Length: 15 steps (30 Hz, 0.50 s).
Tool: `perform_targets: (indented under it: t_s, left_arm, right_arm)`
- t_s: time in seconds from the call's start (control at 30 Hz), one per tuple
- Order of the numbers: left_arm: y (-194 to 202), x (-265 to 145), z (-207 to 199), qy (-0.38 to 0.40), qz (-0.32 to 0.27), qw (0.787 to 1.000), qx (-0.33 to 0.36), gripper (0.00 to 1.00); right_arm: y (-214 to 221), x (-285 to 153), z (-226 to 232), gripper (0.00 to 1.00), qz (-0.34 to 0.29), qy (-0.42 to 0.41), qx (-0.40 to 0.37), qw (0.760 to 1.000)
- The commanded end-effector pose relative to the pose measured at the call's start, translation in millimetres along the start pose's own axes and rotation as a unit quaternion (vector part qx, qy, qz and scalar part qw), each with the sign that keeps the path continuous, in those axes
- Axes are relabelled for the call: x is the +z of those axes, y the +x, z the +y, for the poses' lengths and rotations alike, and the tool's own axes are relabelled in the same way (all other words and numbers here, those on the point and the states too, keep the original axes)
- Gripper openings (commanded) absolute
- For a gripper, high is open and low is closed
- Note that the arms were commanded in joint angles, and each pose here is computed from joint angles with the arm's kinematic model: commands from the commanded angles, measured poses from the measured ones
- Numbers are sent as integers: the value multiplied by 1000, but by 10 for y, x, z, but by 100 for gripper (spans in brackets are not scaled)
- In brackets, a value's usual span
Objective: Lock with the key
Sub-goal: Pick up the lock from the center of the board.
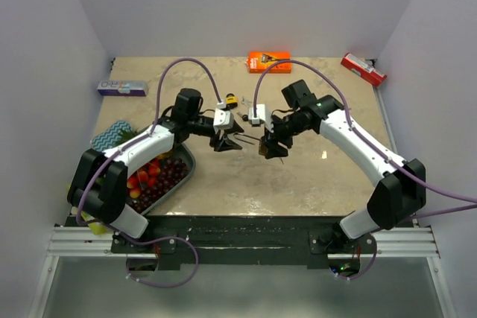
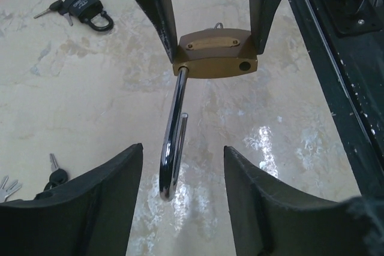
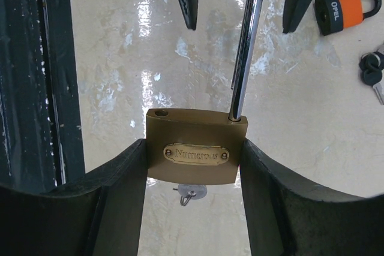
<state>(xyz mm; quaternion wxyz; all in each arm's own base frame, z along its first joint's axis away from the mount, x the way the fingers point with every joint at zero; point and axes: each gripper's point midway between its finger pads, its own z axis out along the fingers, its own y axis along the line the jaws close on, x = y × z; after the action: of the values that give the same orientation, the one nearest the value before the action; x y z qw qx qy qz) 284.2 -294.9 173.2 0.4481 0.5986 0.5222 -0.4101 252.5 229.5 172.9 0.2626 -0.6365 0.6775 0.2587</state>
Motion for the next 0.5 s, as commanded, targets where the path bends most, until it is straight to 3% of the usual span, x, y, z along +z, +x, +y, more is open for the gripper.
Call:
perform_targets:
  t_s: [0.0,0.23,0.43,0.47]
  left_arm:
    - [-233,61,-53,11,-36,999,32,58]
    - [-247,91,-21,6,-39,999,17,43]
    - [-257,110,-14,4,-38,999,8,17]
    - [-267,107,2,0,-37,999,8,4]
  right_arm:
    - [-431,-280,0,0,-66,22,-60,996]
    - [-494,-305,26,0,-71,26,-75,994]
    - [-518,-337,24,0,-73,32,-83,993]
    - [-528,-343,29,0,-74,33,-84,993]
